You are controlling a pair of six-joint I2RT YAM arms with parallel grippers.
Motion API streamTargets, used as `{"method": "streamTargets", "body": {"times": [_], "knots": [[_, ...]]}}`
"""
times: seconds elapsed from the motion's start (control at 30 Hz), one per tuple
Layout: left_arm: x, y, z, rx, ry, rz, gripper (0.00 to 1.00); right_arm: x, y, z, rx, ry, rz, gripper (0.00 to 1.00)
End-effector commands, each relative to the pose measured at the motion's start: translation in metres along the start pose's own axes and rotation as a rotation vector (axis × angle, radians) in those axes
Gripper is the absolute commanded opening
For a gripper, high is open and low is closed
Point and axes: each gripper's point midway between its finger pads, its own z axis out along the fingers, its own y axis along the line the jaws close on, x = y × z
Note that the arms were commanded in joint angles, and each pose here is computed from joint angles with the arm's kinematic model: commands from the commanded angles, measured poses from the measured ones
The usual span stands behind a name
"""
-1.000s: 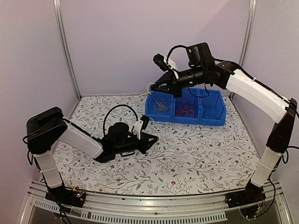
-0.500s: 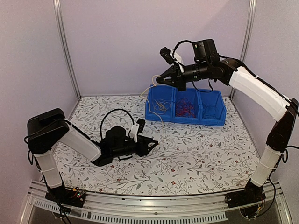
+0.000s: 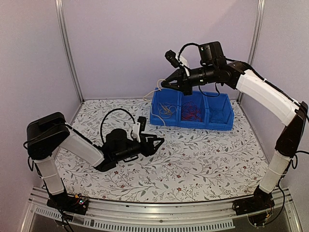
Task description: Untangle the cables
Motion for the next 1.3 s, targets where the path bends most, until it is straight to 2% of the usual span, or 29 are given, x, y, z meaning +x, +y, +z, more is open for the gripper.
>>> {"method": "streamTargets", "body": {"times": [0.0,0.13,0.17,0.2,0.3,0.33,0.47,0.7,0.8,0.93,1.07,1.27], "knots": [[-0.016,-0.016,0.015,0.075,-0.052,0.022,0.57,0.001,0.003,0.005,-0.032,-0.014,0.023,0.00],[-0.018,-0.021,0.031,0.110,-0.056,0.014,0.57,0.002,0.006,0.006,-0.046,-0.013,0.038,0.00],[-0.019,-0.023,0.034,0.123,-0.053,0.016,0.53,0.003,0.006,0.006,-0.046,-0.013,0.040,0.00],[-0.018,-0.021,0.038,0.122,-0.047,0.011,0.47,0.002,0.006,0.005,-0.045,-0.014,0.039,0.00],[-0.015,-0.013,0.043,0.113,-0.043,-0.026,0.08,0.000,0.004,0.003,-0.028,-0.014,0.033,0.00],[-0.015,-0.007,0.041,0.102,-0.050,-0.048,0.00,-0.003,0.002,0.000,-0.013,-0.017,0.025,0.00],[-0.001,0.017,0.023,0.075,-0.069,-0.159,0.00,-0.026,-0.021,-0.021,0.082,-0.049,-0.022,0.00],[0.051,0.078,-0.013,-0.055,-0.015,-0.430,0.00,-0.089,-0.081,-0.101,0.305,-0.201,-0.075,0.00],[0.055,0.090,-0.021,-0.082,-0.025,-0.480,0.00,-0.093,-0.099,-0.115,0.357,-0.218,-0.078,0.00],[0.031,0.080,-0.019,-0.028,-0.073,-0.451,0.00,-0.063,-0.110,-0.096,0.336,-0.184,-0.039,0.00],[-0.014,0.057,-0.004,0.056,-0.126,-0.353,0.00,-0.026,-0.123,-0.067,0.299,-0.137,0.019,0.00],[-0.089,0.047,0.033,0.038,-0.177,-0.216,0.00,0.029,-0.154,-0.024,0.302,-0.063,0.087,0.00]]}}
